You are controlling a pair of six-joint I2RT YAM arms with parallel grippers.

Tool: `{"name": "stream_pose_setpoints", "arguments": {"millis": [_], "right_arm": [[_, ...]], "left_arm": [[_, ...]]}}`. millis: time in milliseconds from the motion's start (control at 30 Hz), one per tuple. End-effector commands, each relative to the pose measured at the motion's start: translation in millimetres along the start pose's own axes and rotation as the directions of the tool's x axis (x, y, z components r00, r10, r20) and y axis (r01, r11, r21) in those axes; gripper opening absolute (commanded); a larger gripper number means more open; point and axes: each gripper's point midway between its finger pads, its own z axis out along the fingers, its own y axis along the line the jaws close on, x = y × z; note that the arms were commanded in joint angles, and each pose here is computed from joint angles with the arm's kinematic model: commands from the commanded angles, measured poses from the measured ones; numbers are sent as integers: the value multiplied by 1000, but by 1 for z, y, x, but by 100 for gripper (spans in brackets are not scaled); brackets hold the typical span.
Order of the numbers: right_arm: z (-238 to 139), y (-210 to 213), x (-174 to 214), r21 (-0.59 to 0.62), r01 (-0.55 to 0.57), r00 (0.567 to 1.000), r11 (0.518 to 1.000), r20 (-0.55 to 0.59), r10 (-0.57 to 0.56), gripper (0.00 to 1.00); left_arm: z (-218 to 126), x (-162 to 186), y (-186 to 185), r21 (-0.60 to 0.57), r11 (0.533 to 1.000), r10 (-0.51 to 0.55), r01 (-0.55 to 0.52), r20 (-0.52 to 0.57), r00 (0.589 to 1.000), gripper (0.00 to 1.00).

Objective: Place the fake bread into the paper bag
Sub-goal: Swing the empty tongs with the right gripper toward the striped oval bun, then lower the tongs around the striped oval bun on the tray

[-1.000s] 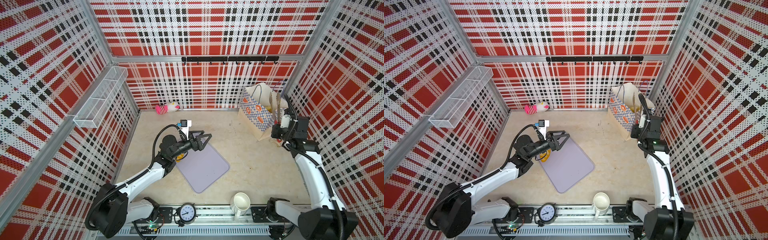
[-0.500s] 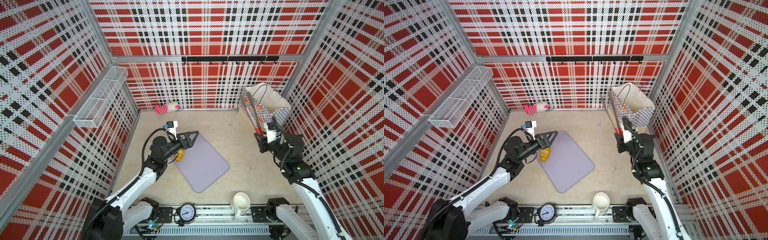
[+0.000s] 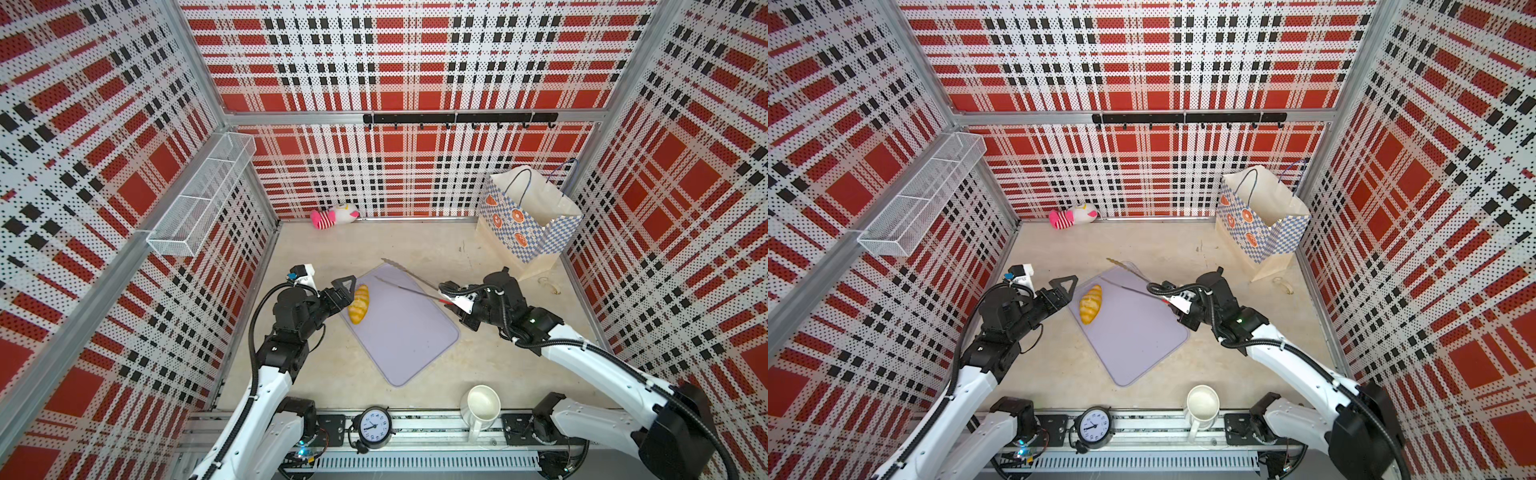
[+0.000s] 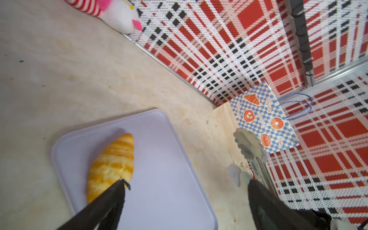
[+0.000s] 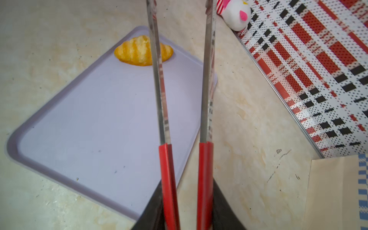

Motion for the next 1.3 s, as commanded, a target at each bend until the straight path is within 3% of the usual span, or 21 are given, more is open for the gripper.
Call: {"name": "stream_pose_setpoints", "arguments": {"millis": [0,100,167,300,500,600,733,833,900,1133,1267], "right_arm": [[3,-2,-22,5,115,993,993,20,-115,31],[10,9,-24,-48,46,999,998,-4,-47,31],[11,13,-26,-77,-71,997,995,-32,68,31],[8,14,-31,-91,-325,945,941,-80,318,31],[0,26,-27,-105,-575,815,812,-165,556,30],[-1,39,-34,-166,-672,739,721,-208,641,30],[1,49,-40,-183,-794,607,579,-278,744,29],[7,57,-46,-203,-857,516,474,-308,799,28],[14,62,-47,-193,-883,469,428,-323,822,29],[40,83,-49,-176,-933,358,314,-379,853,30],[50,88,-58,-166,-938,346,305,-377,859,30]], "left_arm": [[-5,12,28,-83,995,-57,53,-42,998,98],[-6,15,46,-123,988,-98,91,-52,994,99],[-5,17,51,-137,984,-118,109,-59,991,100],[-3,21,61,-189,974,-140,121,-89,986,100],[1,32,66,-278,959,-112,63,-165,980,100],[-4,31,62,-314,949,-74,9,-196,978,98],[-17,28,61,-344,938,-42,-44,-237,970,98],[-23,34,65,-344,938,-49,-53,-280,959,98],[-24,39,65,-327,943,-46,-62,-311,949,98],[-25,53,66,-291,953,-31,-87,-380,924,98],[-29,54,69,-293,952,-28,-90,-374,927,98]]}}
